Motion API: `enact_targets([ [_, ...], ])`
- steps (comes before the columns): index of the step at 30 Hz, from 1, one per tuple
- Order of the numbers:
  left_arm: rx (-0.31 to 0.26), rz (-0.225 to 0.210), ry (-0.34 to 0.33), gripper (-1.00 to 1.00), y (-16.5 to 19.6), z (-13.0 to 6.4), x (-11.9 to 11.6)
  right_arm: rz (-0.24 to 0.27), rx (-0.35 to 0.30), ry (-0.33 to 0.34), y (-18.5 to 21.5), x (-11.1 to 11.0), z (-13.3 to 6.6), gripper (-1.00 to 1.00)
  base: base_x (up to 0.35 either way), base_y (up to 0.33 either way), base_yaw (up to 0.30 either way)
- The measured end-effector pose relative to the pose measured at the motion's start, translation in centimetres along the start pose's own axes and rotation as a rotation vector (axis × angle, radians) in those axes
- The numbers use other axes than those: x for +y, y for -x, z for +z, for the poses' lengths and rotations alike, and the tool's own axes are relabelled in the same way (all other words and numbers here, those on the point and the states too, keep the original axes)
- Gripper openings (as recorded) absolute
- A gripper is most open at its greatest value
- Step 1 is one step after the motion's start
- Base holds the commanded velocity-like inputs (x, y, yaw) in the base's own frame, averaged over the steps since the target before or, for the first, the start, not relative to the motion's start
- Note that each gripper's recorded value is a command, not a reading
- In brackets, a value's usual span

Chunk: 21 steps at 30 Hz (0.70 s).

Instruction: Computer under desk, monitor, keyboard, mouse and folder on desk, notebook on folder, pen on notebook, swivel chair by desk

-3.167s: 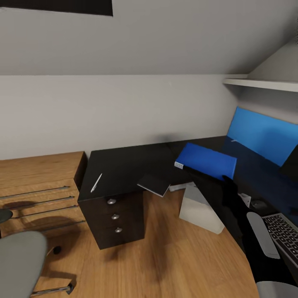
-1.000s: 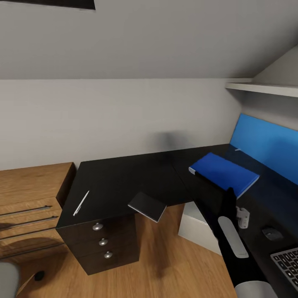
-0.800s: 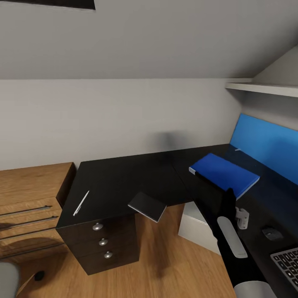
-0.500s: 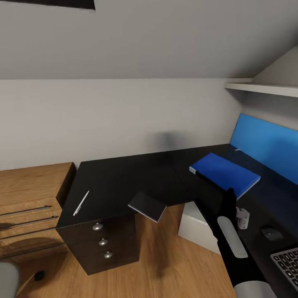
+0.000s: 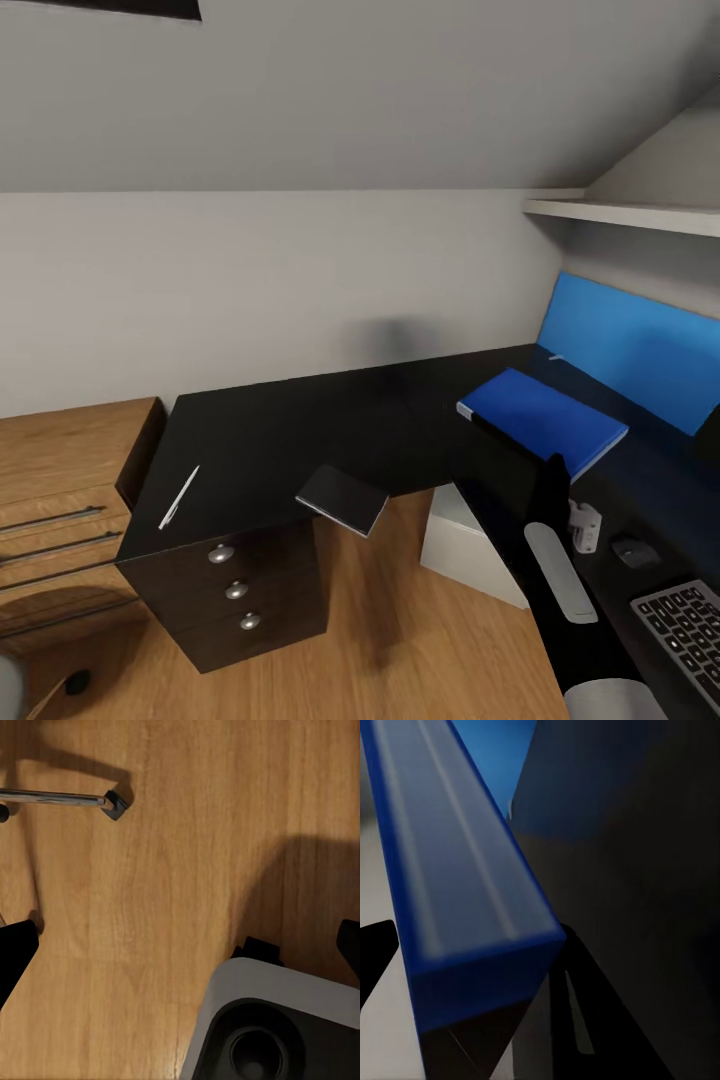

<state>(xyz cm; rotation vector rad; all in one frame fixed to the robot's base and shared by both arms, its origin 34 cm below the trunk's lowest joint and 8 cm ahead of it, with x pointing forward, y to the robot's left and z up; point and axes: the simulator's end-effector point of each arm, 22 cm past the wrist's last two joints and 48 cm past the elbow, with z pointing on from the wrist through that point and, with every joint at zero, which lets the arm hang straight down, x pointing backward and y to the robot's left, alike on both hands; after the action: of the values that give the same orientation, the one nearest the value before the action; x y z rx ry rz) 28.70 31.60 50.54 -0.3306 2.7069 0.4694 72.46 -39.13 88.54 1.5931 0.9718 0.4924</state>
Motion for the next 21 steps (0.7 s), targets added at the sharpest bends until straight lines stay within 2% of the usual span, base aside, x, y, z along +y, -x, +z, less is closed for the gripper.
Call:
enact_targets([
  [6,0.000,0.000,0.000,1.00,0.00,0.00,-0.01,0.000,0.001,-0.001,-0.07,-0.06,-0.01,-1.00,-0.030,0.000,-0.002],
  [16,0.000,0.001,0.000,1.00,0.01,0.02,-0.02,0.001,0.007,-0.005,-0.30,-0.20,-0.04,-1.00,-0.272,0.000,0.000],
  [21,0.000,0.001,0.000,1.00,0.01,0.00,-0.01,0.000,0.007,-0.005,-0.28,-0.21,-0.05,-1.00,-0.086,0.000,0.000],
])
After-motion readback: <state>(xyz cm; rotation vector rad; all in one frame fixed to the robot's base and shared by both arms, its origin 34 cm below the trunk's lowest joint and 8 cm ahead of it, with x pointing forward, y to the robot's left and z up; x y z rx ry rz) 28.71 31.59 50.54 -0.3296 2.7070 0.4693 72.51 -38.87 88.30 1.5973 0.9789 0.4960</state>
